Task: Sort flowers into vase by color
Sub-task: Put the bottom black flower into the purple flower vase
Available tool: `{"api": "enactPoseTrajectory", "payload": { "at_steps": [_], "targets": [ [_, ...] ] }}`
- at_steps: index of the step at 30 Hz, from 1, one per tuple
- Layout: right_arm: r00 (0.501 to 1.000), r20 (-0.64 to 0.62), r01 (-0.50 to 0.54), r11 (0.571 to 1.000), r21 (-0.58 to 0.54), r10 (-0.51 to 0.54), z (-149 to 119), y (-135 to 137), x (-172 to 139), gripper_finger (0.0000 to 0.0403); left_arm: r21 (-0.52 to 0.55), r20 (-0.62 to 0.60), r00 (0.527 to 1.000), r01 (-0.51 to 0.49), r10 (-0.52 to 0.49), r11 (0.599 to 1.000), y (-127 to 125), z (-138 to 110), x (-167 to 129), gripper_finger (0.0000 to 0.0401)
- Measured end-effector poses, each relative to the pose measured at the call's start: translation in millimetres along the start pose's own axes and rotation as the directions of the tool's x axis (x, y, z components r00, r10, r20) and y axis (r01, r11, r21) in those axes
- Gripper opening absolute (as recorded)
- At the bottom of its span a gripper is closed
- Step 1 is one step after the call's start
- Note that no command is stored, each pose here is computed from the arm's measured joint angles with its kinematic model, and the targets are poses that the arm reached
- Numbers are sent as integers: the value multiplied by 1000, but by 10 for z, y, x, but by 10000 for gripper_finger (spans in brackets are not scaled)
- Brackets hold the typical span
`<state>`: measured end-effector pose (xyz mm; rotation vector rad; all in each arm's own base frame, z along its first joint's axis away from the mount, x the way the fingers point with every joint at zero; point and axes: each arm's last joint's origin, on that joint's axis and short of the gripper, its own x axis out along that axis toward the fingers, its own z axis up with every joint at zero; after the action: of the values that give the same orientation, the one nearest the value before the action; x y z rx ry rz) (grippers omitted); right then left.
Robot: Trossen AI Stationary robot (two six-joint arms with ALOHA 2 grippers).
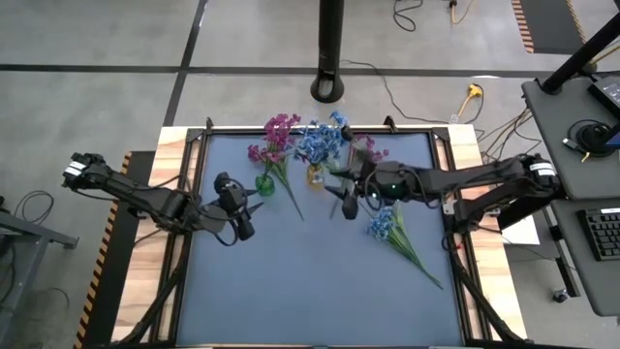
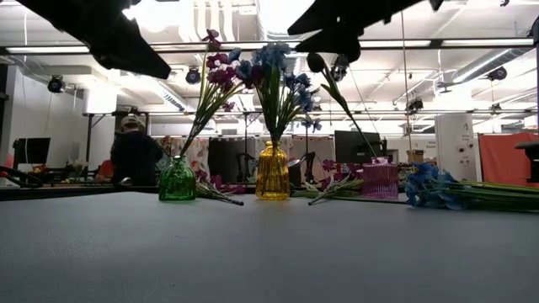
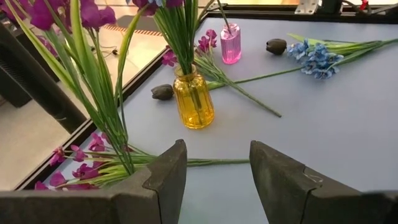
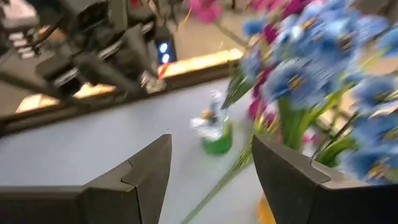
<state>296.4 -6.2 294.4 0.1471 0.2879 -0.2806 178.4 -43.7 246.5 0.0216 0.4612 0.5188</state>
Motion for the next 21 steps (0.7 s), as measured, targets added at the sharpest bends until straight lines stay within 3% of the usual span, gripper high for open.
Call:
{"api": "enactPoseTrajectory", "payload": {
  "at_steps": [6,10,15,21],
  "targets": [
    [980,-201,3,999,45,6,53,151,-125,216,28,-26,1000,-8,9,1000,-51,-39,59,160],
    [930,-367,79,992,98,-38,41,150,-234,216,35,-31,999,-10,11,999,-62,-46,71,160],
    [801,-586,253,957,141,-125,-134,72,-380,216,35,-31,999,-10,11,999,-62,-47,70,160],
    [594,-769,494,862,116,-236,-493,-57,-524,216,56,-31,999,-9,11,998,-61,-46,70,160]
  ]
}}
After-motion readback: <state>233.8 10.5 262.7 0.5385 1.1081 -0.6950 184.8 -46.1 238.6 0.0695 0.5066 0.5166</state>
